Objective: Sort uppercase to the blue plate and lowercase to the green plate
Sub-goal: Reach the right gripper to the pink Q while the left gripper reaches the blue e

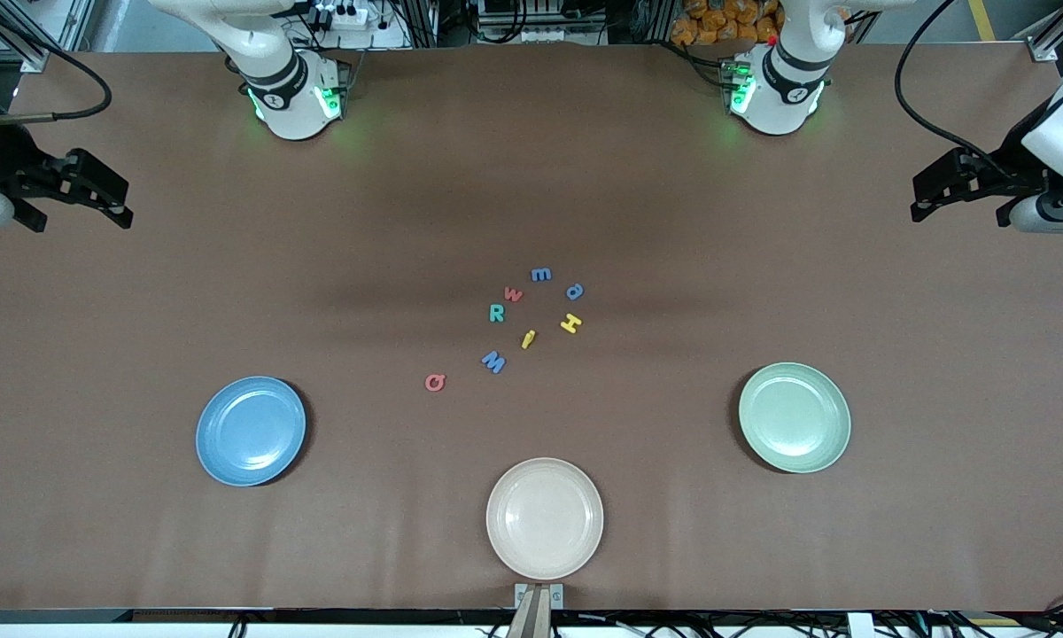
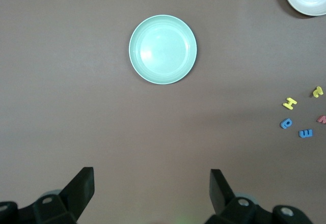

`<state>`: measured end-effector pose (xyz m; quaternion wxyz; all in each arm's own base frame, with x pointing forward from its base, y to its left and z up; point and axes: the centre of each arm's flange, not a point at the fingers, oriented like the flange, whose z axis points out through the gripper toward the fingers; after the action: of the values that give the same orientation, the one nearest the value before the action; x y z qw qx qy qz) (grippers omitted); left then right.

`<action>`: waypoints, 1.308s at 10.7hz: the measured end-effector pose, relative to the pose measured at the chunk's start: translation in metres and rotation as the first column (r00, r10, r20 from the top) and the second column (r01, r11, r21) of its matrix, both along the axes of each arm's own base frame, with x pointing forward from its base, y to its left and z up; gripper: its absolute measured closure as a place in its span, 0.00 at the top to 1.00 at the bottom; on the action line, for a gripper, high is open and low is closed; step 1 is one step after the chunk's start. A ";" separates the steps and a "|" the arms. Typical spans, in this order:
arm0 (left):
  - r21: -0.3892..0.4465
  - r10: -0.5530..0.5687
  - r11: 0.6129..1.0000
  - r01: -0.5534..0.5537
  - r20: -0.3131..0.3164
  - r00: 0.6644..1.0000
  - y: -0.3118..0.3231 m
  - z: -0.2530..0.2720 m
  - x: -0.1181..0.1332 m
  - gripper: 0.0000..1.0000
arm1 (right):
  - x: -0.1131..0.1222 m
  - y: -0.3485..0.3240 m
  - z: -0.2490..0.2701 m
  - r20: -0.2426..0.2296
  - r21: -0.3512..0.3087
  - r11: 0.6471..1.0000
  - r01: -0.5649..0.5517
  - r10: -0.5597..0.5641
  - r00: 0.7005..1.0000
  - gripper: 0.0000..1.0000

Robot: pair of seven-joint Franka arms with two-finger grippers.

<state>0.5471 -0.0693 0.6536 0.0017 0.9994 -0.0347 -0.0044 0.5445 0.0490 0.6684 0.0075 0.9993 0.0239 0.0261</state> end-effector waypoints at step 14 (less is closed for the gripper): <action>-0.016 -0.126 0.992 0.126 -0.076 0.989 -0.169 -0.096 0.011 1.00 | 0.006 0.001 -0.009 -0.012 0.000 1.000 -0.001 0.001 1.000 1.00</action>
<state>0.5577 -0.2380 0.5574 0.0083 0.9943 -0.0977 -0.0427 0.5502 0.0495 0.6593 0.0073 0.9995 0.0242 0.0200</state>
